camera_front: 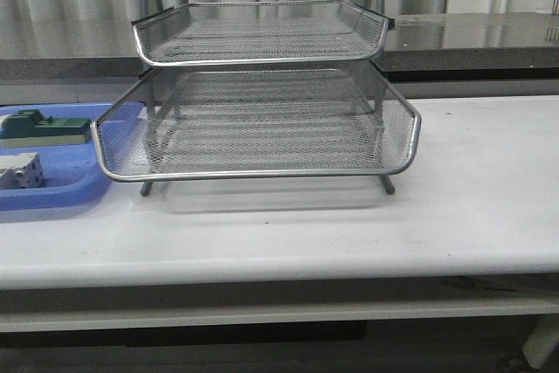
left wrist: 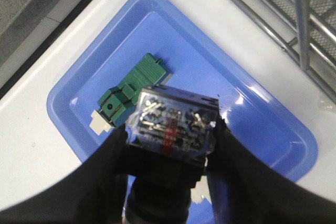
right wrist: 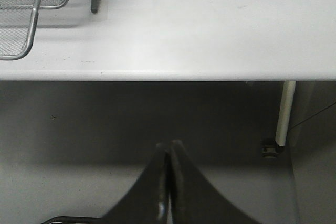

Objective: Place button on rack with both arms
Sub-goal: 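Lift the red push button out of the blue tray with the left gripper, then carry the button into the pulled-out middle tray, lower and open left gripper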

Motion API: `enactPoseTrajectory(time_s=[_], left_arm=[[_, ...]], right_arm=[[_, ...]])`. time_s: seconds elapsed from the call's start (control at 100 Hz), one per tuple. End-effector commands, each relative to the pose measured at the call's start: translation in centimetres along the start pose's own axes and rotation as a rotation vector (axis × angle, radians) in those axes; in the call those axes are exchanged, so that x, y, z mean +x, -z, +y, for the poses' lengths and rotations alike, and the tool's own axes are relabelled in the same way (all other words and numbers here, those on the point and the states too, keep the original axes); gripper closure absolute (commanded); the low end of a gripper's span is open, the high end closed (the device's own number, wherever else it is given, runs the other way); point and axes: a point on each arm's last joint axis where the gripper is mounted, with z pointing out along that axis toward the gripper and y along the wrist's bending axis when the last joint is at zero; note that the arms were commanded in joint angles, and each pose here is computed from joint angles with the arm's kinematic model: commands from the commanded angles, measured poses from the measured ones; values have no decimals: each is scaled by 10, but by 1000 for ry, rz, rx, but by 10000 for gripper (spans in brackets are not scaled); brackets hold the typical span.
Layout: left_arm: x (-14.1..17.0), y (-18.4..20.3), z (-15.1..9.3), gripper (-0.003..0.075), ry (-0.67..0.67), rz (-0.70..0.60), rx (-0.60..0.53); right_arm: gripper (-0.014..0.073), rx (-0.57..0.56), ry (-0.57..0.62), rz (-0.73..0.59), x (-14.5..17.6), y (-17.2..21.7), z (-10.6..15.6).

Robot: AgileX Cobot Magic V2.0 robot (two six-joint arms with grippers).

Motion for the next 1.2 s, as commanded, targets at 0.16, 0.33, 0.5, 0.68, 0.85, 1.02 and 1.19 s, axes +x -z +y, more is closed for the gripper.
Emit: enactPoseTrajectory(time_s=[0.16,0.33,0.5,0.68,0.85,1.02,1.19], left_arm=[[21,82,-26,741,49,-105,51],[34,101,-49,741,55,-128,121],[33,105,-74,741,6,-130,169],[14,103,-113,741,-89,-158,264],[-6,91,-149,741,-188,-166,331],[-22,70,-182,741,-260,-150,388],[-37,47,-208,741,-300,-169,409]], right_arm=[[664,2,3,-90,-12,8,0],[664,2,3,-90,-12,8,0],[664,2,3,-90,-12,8,0],[664,2,3,-90,-12,8,0],[664,2,3,-90,-12,8,0],[664,2,3,-90,-12,8,0],[664,2,3,-90,-12,8,0]])
